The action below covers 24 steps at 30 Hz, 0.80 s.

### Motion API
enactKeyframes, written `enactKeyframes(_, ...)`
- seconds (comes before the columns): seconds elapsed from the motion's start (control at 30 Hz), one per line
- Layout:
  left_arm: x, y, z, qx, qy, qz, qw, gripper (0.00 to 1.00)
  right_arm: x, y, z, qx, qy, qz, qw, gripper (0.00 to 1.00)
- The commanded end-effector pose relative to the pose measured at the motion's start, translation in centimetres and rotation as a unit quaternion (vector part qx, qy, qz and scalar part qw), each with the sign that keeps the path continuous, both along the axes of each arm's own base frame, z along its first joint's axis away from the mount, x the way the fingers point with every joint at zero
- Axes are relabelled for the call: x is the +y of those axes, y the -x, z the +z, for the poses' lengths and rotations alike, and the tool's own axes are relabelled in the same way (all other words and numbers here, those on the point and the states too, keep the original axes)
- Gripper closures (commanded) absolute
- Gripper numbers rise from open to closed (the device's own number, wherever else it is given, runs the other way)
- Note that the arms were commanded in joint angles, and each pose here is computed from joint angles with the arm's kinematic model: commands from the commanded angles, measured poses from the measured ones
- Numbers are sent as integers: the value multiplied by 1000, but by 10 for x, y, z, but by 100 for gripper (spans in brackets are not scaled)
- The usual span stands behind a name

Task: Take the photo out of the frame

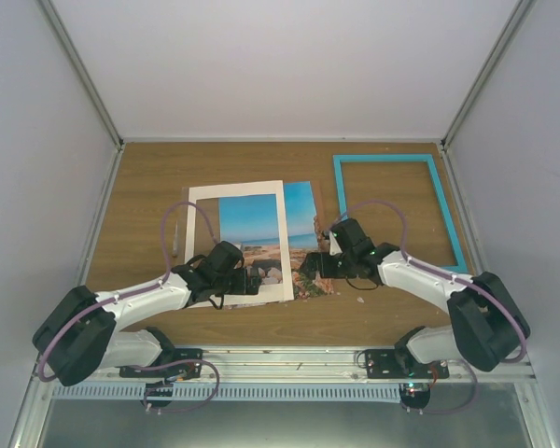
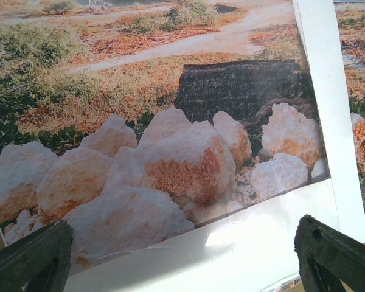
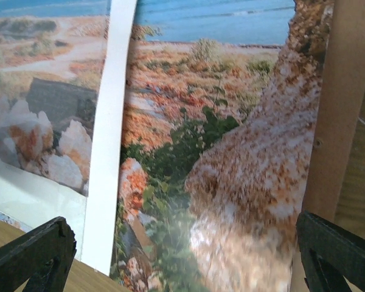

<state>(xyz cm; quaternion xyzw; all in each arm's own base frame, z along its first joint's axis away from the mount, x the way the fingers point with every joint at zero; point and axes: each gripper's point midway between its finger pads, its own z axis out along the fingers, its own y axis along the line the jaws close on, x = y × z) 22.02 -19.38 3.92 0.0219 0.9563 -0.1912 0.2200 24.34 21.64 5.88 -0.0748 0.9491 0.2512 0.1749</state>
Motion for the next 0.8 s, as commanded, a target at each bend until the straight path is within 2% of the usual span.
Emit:
enactKeyframes(0.0, 4, 3, -1, 2, -9, 8, 1000, 1, -16, 18, -10, 32, 23, -9, 999, 1)
enactKeyframes(0.23, 5, 4, -4, 4, -12, 9, 1000, 1, -26, 40, -18, 56, 19, -15, 998, 0)
enactKeyframes(0.77, 7, 6, -8, 8, -14, 10, 1000, 1, -20, 46, 5, 45, -21, -11, 999, 0)
